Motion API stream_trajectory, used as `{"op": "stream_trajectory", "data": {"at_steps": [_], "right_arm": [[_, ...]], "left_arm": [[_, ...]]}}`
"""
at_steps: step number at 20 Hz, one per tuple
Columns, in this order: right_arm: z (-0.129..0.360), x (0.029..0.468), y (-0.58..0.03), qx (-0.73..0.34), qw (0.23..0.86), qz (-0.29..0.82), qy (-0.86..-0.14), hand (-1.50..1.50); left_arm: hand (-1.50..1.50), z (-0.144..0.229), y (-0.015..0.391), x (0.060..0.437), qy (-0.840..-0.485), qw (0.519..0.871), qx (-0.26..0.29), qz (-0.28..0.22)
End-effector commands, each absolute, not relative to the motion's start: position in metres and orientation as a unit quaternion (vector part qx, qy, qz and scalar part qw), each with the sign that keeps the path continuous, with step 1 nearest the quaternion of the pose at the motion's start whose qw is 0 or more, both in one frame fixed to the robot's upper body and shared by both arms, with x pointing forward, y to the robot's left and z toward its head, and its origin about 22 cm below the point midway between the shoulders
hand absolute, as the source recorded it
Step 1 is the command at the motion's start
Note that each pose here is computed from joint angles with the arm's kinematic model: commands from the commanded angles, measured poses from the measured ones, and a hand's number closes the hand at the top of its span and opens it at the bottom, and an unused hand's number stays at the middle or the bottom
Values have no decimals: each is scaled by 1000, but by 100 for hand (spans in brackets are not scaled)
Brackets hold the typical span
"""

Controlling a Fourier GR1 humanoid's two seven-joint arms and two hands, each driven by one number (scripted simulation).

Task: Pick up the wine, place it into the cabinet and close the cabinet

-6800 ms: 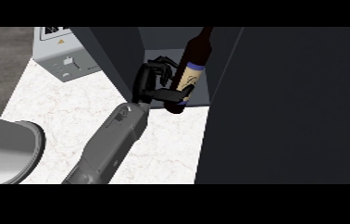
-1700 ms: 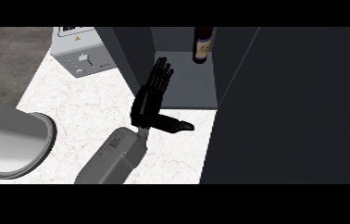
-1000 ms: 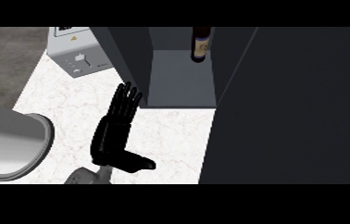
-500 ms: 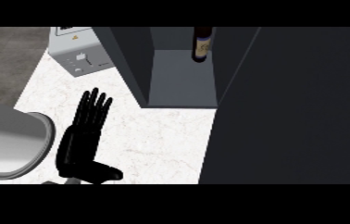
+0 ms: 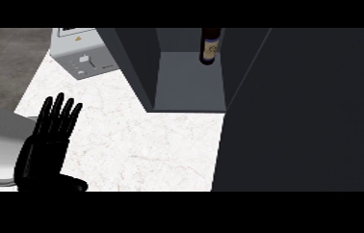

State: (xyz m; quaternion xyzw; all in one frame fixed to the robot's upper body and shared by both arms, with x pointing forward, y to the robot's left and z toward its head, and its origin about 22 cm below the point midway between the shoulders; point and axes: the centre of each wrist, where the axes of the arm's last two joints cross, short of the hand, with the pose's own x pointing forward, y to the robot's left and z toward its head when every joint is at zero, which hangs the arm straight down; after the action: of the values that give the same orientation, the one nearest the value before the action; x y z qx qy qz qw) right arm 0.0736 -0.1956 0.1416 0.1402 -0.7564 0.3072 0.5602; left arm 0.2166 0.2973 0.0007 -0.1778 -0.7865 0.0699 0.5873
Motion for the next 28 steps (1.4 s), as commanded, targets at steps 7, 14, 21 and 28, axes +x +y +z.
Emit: {"op": "stream_trajectory", "data": {"at_steps": [7,14,21,28], "right_arm": [[184,54,-178,247,542,277,-754,150],[171,67,-167,268,541,272,-749,150],[173,86,-160,267,522,284,-759,150],[176,124,-138,231,520,285,-771,150]], "left_arm": [[-150,10,331,214,-793,578,-180,69],[-150,27,349,222,-790,583,-183,53],[-150,39,364,227,-795,574,-188,46],[-150,35,375,224,-788,584,-190,30]]}}
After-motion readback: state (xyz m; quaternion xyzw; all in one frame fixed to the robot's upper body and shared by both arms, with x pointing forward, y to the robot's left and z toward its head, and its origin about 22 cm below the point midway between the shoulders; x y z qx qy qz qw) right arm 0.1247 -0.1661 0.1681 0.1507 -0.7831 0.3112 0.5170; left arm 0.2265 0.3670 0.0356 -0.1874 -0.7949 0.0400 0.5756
